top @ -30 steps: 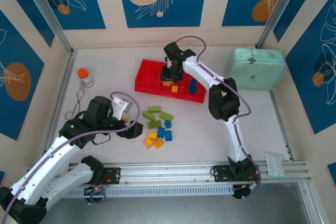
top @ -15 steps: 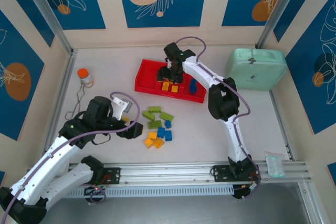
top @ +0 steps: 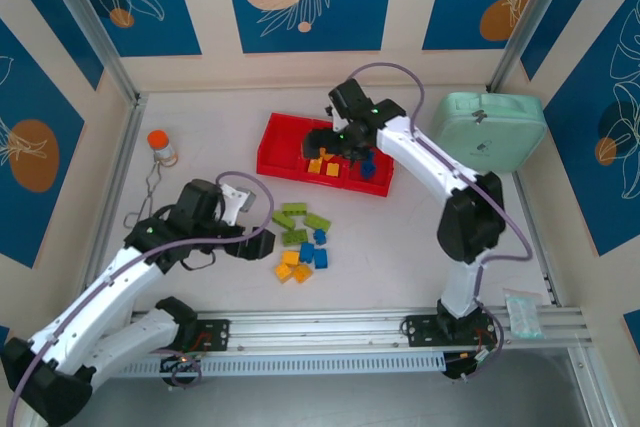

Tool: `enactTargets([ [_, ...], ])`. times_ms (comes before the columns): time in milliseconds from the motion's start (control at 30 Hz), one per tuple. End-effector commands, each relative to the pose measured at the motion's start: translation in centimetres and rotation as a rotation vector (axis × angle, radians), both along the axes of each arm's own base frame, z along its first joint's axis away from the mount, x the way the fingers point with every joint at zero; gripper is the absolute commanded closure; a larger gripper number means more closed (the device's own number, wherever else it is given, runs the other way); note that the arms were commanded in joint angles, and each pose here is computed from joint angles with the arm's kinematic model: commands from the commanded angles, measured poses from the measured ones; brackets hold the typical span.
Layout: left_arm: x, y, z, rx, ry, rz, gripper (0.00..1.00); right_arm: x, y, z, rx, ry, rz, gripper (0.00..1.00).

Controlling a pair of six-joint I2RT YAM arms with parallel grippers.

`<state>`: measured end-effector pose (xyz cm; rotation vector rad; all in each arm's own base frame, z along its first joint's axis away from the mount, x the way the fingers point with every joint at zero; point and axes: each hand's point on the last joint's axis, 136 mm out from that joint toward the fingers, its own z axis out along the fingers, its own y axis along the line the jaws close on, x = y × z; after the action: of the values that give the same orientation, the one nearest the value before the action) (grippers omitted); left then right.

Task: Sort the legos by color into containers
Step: Place the lego in the container, then pick up the lego from the center of the table.

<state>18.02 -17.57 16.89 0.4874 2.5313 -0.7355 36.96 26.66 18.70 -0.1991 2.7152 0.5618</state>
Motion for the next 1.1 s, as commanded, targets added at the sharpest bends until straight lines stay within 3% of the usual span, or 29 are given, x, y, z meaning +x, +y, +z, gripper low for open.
enactTargets([
  [0,1.2,0.0,-0.5,0.048,0.029,0.040,0.01,-2.6,-1.6,-0.5,-0.007,-0.022,0.051,0.01],
  [167,3.0,-0.8,-3.0,0.165,0.098,0.054,0.01,-5.6,-5.1,-1.9,-0.045,-0.055,0.046,0.01],
  [433,6.1,-2.1,-6.5,0.374,0.132,-0.039,0.01,-8.1,-9.2,-3.2,0.003,-0.073,-0.021,0.01],
  [1067,11.8,-5.6,-11.2,0.475,0.134,-0.147,0.03,-10.2,-12.4,-4.8,0.060,-0.063,-0.078,0.01],
])
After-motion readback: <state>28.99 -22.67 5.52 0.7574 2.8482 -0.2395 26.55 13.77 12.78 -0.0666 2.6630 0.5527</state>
